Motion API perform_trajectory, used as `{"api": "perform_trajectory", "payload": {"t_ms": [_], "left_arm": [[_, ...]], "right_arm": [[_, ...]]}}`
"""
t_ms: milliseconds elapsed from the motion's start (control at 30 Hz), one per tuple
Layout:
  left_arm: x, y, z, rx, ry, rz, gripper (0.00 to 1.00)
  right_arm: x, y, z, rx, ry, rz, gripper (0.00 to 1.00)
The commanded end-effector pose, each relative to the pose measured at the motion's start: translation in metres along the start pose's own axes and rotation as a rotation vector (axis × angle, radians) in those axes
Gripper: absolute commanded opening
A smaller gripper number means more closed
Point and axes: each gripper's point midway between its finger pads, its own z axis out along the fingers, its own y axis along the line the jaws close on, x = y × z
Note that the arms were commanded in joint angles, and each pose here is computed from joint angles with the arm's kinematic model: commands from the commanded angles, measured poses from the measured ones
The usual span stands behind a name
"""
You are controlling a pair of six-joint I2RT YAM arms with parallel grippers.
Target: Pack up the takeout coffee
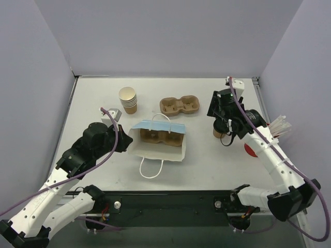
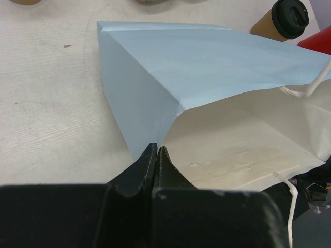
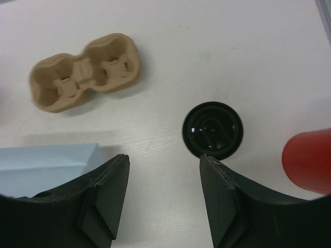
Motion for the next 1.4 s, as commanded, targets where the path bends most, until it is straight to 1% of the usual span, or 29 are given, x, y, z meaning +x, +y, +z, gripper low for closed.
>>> {"api": "perform_trajectory", "payload": {"t_ms": [0,33,67,100,133,167,267,300,333,400,433,667,733,800,933,1167,1367], "left_arm": [[-0.015,-0.009,-0.006,0.026,-0.043,0.001,0.0],[-0.012,-0.008,-0.005,0.024,-0.036,-0.003,0.0],[-0.01,-0.008,-0.005,0.024,-0.031,-0.016,0.0],[-0.008,-0.008,-0.005,0.025,-0.03,-0.022,0.0],[-0.007,-0.008,-0.004,0.03,-0.029,-0.03,0.0],[-0.004,-0.009,-0.004,0.033,-0.026,-0.048,0.0],[-0.002,-0.011,-0.006,0.041,-0.023,-0.071,0.0],[-0.003,-0.011,-0.007,0.04,-0.025,-0.076,0.0],[-0.002,-0.012,-0.007,0.041,-0.021,-0.077,0.0],[-0.002,-0.011,-0.008,0.038,-0.018,-0.072,0.0],[-0.003,-0.011,-0.008,0.036,-0.019,-0.067,0.0],[-0.003,-0.012,-0.004,0.036,-0.002,-0.053,0.0],[-0.004,-0.012,-0.004,0.036,-0.005,-0.053,0.0],[-0.004,-0.013,-0.003,0.036,-0.003,-0.05,0.0],[-0.008,-0.014,-0.002,0.038,-0.006,-0.043,0.0],[-0.011,-0.016,-0.001,0.041,-0.011,-0.048,0.0],[-0.01,-0.015,0.001,0.028,0.003,-0.043,0.0]], "right_arm": [[0.02,-0.037,0.029,0.111,0.174,0.023,0.57],[0.029,-0.042,0.034,0.12,0.22,0.022,0.62],[0.039,-0.054,0.048,0.15,0.285,0.041,0.64],[0.05,-0.047,0.052,0.093,0.358,0.048,0.66],[0.056,-0.049,0.054,0.083,0.417,0.049,0.67],[0.069,-0.057,0.065,0.114,0.489,0.049,0.67],[0.078,-0.068,0.072,0.153,0.543,-0.02,0.71],[0.078,-0.072,0.072,0.169,0.544,-0.036,0.72],[0.076,-0.076,0.074,0.177,0.543,-0.063,0.77],[0.079,-0.082,0.081,0.176,0.569,-0.09,0.82],[0.081,-0.084,0.082,0.167,0.586,-0.102,0.82],[0.09,-0.087,0.091,0.061,0.637,-0.288,0.83],[0.092,-0.086,0.093,0.04,0.649,-0.297,0.83],[0.093,-0.077,0.095,-0.021,0.655,-0.291,0.82],[0.09,-0.071,0.098,-0.085,0.648,-0.337,0.82],[0.093,-0.081,0.106,-0.065,0.666,-0.37,0.82],[0.086,-0.083,0.108,-0.069,0.652,-0.369,0.8]]}}
